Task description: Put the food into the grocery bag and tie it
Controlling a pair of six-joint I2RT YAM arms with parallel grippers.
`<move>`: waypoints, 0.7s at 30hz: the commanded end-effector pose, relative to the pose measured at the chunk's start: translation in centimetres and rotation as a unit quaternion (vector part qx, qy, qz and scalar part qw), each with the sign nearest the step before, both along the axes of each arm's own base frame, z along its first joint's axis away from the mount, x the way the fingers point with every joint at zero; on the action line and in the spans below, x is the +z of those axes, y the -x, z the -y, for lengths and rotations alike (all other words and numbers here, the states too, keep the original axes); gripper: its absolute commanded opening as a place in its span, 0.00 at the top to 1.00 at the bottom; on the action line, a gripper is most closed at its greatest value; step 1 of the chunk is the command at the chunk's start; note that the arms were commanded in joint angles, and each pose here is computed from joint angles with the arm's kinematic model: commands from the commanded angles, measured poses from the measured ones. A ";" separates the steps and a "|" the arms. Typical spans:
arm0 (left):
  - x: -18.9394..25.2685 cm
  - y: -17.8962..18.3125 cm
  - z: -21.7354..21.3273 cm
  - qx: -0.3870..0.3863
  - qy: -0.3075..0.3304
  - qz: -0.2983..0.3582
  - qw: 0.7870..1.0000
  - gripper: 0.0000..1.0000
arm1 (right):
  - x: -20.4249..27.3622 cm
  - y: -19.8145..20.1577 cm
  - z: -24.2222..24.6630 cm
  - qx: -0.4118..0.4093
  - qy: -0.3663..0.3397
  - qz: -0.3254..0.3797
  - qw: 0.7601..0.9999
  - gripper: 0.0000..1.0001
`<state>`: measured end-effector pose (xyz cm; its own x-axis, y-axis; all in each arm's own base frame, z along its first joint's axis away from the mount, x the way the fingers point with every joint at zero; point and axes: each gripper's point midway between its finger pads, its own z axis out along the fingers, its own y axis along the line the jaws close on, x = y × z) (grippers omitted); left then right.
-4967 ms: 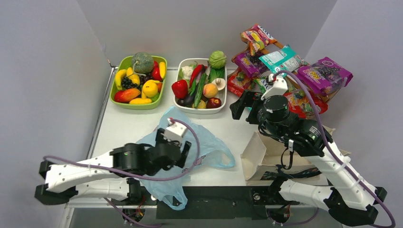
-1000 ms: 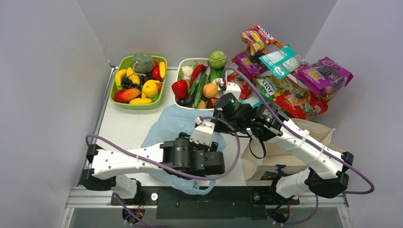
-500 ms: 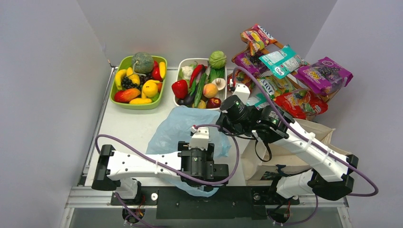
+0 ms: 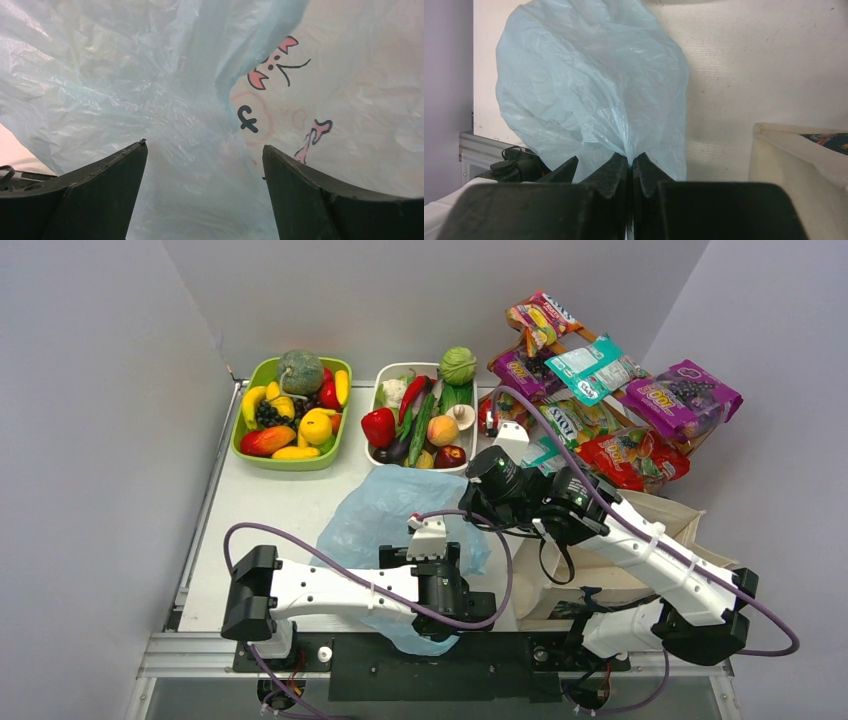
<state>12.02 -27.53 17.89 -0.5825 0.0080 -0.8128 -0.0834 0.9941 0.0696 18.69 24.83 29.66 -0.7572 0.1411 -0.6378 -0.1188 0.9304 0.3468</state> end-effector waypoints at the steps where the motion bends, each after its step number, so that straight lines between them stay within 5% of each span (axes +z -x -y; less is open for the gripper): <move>1: -0.8 -0.6 -1.7 0.020 -0.026 0.012 0.999 0.20 | 1.5 -0.3 0.9 -0.017 -0.028 0.023 0.999 1.00; 8: -1.5 -0.6 -5.4 0.030 -0.045 0.001 0.999 0.55 | 0.9 -0.5 2.2 -0.022 -0.024 0.019 0.999 1.00; 13: 0.6 -0.6 -7.2 0.004 -0.036 -0.003 0.999 0.98 | 0.5 -0.8 1.8 0.006 -0.013 0.020 1.000 1.00; 21: 5.7 -1.0 -10.3 -0.014 0.054 -0.017 0.998 1.00 | -2.8 -1.4 -2.2 0.114 0.034 0.011 0.993 1.00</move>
<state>12.75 -19.76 20.37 -0.6007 -0.0300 -0.7989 -0.0760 0.9969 0.0198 19.48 24.66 28.99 -0.7540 0.0481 -0.6551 -0.2287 0.9157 0.3305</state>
